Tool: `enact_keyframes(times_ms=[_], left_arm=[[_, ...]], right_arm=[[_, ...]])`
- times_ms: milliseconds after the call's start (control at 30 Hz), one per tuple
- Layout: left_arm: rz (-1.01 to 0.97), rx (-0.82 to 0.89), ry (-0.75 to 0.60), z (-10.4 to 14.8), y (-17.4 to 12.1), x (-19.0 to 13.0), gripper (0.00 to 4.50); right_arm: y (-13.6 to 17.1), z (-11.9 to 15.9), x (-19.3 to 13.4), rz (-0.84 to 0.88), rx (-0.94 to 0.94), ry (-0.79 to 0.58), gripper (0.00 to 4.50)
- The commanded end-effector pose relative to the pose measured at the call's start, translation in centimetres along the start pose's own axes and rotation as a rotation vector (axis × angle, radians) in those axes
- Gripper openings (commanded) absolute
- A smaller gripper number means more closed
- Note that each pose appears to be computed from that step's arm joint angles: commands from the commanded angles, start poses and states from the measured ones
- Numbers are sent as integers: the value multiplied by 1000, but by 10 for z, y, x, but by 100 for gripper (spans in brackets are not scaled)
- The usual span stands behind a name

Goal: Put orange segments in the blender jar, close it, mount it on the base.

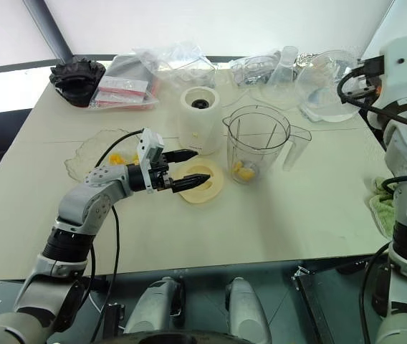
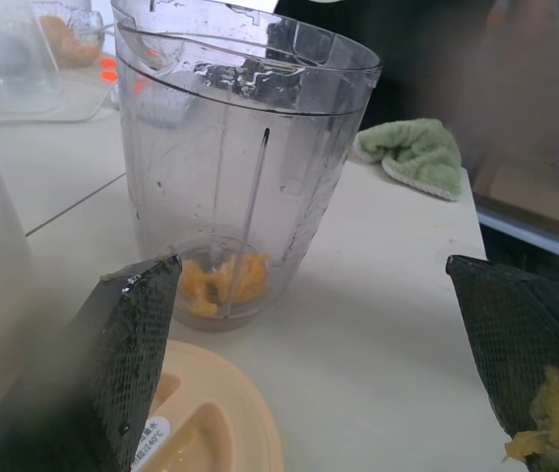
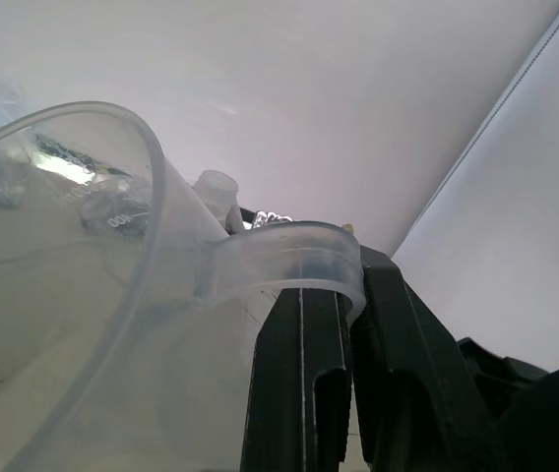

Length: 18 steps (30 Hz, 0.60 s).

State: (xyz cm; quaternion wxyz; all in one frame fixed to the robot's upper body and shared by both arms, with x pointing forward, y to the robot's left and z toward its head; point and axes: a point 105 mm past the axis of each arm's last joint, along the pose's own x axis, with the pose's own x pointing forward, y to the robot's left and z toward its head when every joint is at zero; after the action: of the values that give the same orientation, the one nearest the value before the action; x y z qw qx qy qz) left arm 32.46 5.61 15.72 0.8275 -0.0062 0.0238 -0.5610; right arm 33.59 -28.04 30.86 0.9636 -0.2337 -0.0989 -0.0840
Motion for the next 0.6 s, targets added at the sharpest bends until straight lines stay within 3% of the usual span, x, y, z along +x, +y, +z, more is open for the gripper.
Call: enact_keyframes(times_ms=[33,600], left_arm=[[-10,25,-39,12,-2,1,450],[-15,27,-38,13,-2,4,450]], right_arm=[[-7,27,-7,-36,-60,-101,2],[19,30,-6,47,-274,-143,2]])
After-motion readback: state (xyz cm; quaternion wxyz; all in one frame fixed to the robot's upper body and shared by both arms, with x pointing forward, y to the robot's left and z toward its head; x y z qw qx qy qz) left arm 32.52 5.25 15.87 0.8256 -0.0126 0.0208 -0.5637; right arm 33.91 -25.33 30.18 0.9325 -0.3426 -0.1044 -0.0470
